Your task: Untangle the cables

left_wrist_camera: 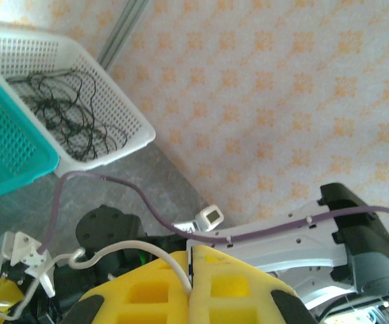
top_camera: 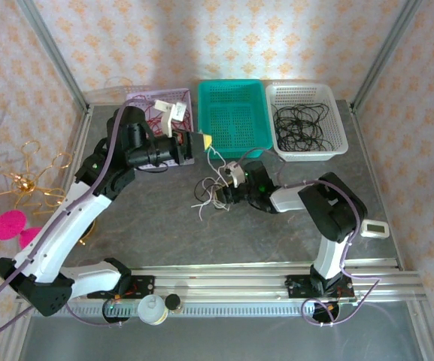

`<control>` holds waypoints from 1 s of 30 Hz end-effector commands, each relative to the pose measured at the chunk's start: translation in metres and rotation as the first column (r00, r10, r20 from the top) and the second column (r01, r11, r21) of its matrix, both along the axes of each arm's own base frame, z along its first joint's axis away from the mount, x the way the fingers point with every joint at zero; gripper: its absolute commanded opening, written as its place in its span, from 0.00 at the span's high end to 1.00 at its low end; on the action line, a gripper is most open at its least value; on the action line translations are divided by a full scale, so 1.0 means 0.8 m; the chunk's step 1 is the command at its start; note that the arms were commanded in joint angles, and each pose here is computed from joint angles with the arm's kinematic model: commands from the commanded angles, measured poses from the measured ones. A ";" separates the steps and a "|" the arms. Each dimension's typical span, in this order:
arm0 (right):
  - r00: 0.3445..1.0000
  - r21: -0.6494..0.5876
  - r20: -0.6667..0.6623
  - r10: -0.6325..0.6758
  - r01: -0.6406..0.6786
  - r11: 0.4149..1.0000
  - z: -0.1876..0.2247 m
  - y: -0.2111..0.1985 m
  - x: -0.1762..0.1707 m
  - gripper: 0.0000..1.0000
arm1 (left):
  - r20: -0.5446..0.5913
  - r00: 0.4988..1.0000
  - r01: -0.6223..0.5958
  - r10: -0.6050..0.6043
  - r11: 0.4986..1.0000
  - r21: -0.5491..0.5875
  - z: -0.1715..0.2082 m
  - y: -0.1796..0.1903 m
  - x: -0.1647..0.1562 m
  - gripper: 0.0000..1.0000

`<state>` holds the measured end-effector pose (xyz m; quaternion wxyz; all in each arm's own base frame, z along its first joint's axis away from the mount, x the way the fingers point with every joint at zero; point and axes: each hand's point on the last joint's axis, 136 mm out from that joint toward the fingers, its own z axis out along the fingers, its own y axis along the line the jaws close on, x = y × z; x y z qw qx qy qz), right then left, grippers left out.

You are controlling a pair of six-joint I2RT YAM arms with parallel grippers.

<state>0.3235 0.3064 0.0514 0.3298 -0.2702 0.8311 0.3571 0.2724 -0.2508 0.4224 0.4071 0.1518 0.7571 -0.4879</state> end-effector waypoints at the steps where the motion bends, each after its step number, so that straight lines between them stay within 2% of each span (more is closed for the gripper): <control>1: 0.999 -0.006 0.006 -0.049 0.049 0.999 0.002 -0.010 0.004 0.55 | 0.112 0.993 -0.014 0.023 0.997 -0.081 0.062 0.001 0.000 1.00; 6: 0.997 -0.006 -0.023 -0.070 0.070 0.998 -0.013 -0.012 0.004 0.55 | 0.189 0.981 -0.010 0.041 0.987 -0.161 0.121 0.006 -0.006 1.00; 11: 0.996 -0.031 -0.034 -0.084 0.083 0.996 -0.023 -0.017 0.003 0.56 | 0.220 0.974 -0.008 0.054 0.979 -0.203 0.146 0.010 -0.010 1.00; 21: 0.992 -0.053 -0.079 -0.099 0.095 0.994 -0.047 -0.026 -0.009 0.56 | 0.356 0.925 -0.028 0.132 0.959 -0.282 0.233 0.029 -0.023 1.00; 27: 0.992 -0.054 -0.069 -0.106 0.103 0.993 -0.042 -0.026 -0.005 0.56 | 0.405 0.894 -0.074 0.191 0.955 -0.286 0.257 0.035 -0.012 1.00; 30: 0.994 -0.045 -0.037 -0.104 0.102 0.994 -0.023 -0.023 0.002 0.55 | 0.415 0.890 -0.070 0.191 0.955 -0.290 0.258 0.031 -0.005 1.00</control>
